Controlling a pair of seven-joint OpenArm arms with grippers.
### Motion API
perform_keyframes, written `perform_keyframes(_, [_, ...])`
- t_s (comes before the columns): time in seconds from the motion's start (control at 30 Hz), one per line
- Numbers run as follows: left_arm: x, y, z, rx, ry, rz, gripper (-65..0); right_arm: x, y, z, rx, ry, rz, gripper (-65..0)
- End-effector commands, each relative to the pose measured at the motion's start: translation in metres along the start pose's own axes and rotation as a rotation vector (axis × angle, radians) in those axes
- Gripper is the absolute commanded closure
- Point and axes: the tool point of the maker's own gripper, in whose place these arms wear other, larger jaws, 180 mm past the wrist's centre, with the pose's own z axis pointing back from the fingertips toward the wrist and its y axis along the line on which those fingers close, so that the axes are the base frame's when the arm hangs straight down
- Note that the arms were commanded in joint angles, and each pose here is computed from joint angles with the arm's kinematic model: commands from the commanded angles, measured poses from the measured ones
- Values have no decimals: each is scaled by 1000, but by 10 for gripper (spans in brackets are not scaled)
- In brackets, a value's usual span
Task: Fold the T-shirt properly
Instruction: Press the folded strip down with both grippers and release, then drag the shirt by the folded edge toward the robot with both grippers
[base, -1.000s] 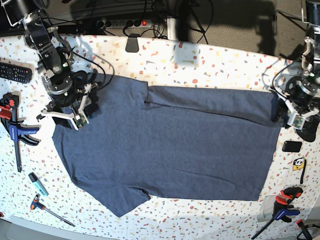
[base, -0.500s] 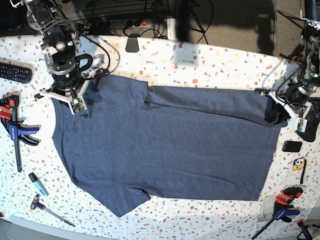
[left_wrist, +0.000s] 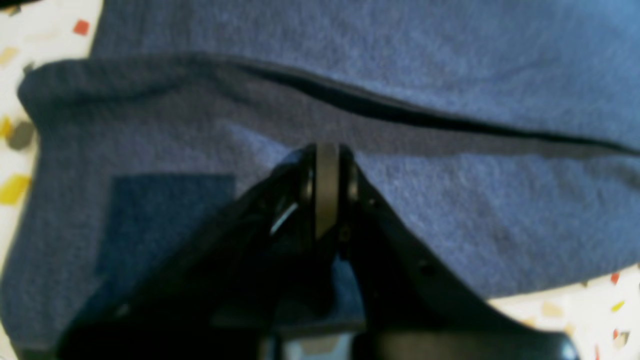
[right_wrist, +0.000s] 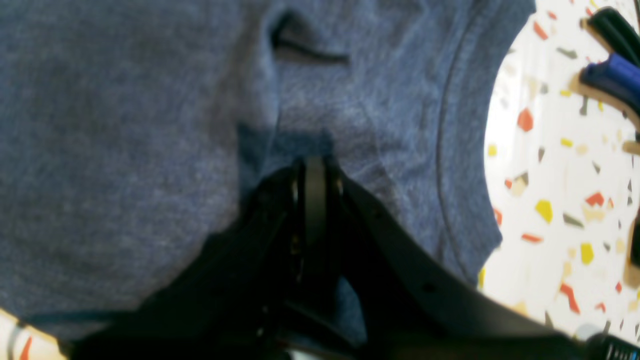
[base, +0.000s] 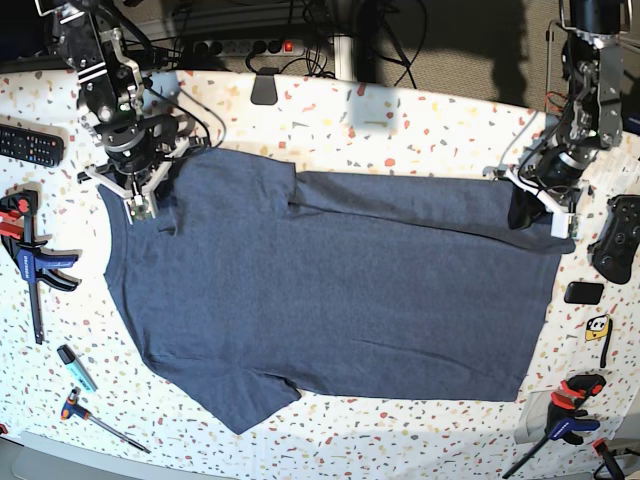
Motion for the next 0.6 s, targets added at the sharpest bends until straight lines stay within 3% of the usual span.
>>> perform_keyframes(0.0, [1, 6, 0, 9, 12, -10, 0, 2, -7, 0, -11, 0, 13, 0])
perform_keyframes(0.13, [-25, 10, 12, 19, 72, -5, 0, -15, -2, 10, -13, 14, 70, 0])
perform_keyframes(0.3, [-48, 8, 34, 15, 120, -25, 0, -38, 2, 20, -3, 59, 72, 0])
perform_keyframes(0.57, [-58, -10, 60, -19, 134, -59, 0, -56, -25, 46, -67, 79, 48, 0])
